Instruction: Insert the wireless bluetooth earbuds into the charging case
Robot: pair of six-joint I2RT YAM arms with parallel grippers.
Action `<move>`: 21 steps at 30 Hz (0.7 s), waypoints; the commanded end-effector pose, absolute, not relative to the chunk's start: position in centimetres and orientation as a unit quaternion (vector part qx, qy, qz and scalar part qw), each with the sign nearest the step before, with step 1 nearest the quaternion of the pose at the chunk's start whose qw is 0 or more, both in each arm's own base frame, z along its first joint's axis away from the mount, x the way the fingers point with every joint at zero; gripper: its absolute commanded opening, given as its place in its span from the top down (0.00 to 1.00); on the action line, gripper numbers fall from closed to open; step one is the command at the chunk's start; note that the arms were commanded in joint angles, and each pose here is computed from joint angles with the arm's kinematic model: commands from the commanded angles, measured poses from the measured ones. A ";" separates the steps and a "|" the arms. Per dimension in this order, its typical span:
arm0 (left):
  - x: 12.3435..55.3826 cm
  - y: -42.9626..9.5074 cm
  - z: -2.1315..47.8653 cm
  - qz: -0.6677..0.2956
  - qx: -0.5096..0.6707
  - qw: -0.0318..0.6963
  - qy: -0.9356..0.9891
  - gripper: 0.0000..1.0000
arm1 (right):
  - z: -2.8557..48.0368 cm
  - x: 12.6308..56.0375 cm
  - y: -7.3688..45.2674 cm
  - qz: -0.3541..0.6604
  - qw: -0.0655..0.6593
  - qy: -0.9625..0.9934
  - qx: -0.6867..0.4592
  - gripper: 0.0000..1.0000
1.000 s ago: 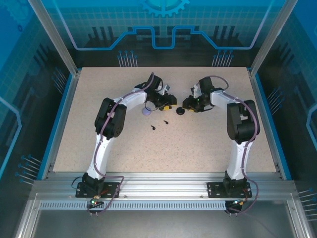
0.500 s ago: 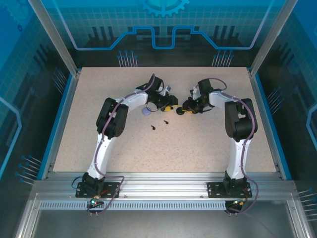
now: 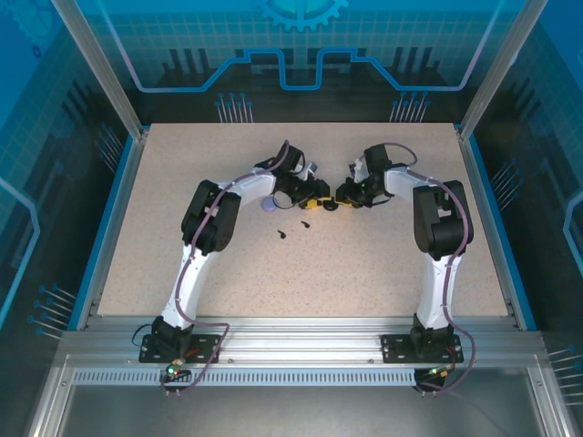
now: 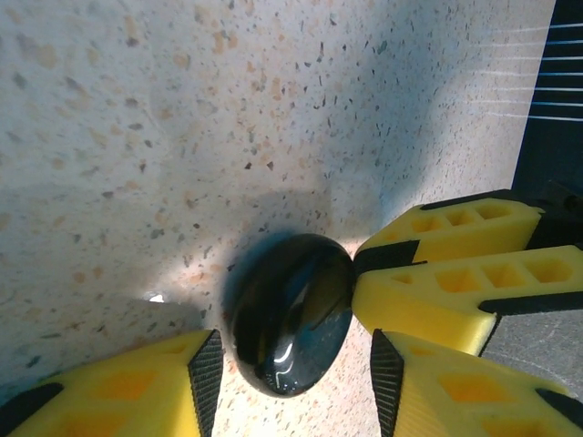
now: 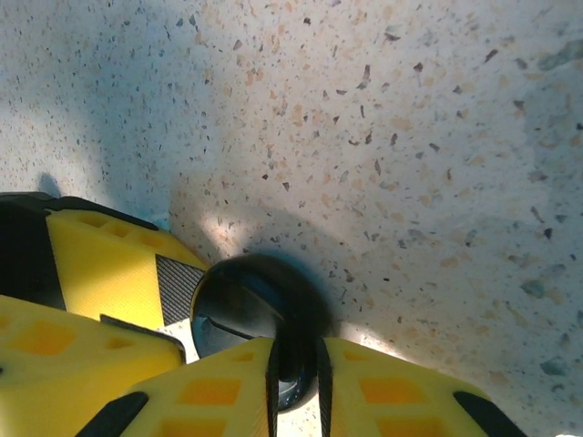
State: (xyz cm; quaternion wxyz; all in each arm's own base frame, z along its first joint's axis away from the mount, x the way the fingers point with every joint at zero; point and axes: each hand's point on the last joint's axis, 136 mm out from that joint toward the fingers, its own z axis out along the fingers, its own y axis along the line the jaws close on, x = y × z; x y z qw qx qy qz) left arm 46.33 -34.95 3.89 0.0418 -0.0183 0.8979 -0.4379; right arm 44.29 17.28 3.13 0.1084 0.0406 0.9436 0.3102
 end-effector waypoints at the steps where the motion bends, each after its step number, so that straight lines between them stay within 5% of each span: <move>1: 44.7 -35.8 2.3 -0.442 -0.029 0.007 0.897 0.52 | 1.6 43.7 17.1 0.313 0.090 0.944 0.053 0.79; 21: 45.2 -37.3 2.5 -0.477 -0.058 0.003 0.877 0.59 | 1.4 42.8 17.7 0.330 0.085 0.938 0.057 0.79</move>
